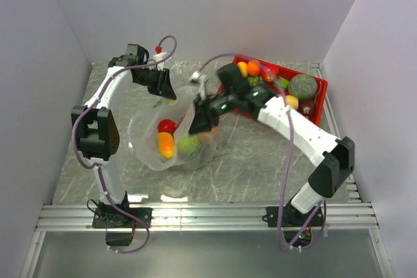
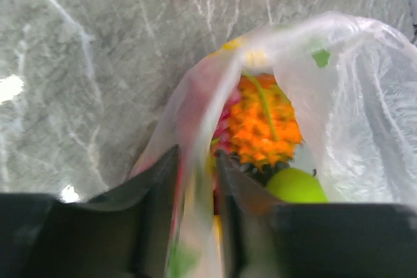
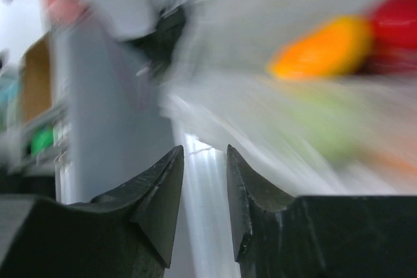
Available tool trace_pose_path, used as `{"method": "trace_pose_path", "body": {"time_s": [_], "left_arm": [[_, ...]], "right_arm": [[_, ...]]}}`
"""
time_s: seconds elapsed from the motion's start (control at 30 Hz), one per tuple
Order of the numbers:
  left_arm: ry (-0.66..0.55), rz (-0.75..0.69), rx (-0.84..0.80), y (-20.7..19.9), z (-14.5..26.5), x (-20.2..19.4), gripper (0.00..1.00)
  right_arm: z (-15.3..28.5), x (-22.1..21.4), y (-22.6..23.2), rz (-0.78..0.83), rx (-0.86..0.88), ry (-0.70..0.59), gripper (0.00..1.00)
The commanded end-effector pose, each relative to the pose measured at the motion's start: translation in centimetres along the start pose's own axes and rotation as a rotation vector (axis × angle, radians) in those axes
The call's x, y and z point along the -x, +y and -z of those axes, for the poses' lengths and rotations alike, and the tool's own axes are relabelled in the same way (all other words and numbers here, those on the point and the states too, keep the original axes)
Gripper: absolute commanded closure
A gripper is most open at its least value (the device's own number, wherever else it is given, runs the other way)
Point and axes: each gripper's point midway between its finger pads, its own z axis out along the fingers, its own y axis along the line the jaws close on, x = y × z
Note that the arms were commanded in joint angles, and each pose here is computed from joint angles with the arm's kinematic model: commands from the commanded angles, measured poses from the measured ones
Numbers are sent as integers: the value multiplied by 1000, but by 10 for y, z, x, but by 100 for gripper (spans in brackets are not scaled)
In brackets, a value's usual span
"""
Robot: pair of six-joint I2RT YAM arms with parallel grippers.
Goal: Place the fake fruits into the plastic bag and tie a complex knot
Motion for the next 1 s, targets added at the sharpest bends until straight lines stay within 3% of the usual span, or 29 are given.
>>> {"method": "trace_pose_path", "body": {"time_s": [0.0, 0.03, 0.13, 0.17, 0.27, 0.5, 0.7, 0.97], "left_arm": [[-71, -52, 8, -12, 32, 16, 61], [-86, -36, 13, -13, 37, 18, 52], [-141, -24, 41, -19, 67, 21, 42], [-152, -20, 52, -19, 75, 20, 33], [-172, 13, 106, -12, 106, 5, 23], [-110, 70, 192, -1, 153, -60, 18], [-65, 92, 222, -12, 148, -107, 18], [-50, 104, 234, -20, 144, -132, 19]], "right_arm": [[61, 24, -65, -89, -241, -145, 57], [69, 21, -75, -105, -284, -155, 54], [85, 11, -98, -159, -398, -171, 45], [85, 7, -100, -172, -412, -167, 41], [84, 4, -96, -207, -396, -184, 37], [63, 21, -76, -330, -218, -209, 35], [28, 14, -60, -359, -141, -155, 34], [3, 12, -68, -395, -119, -133, 35]]}}
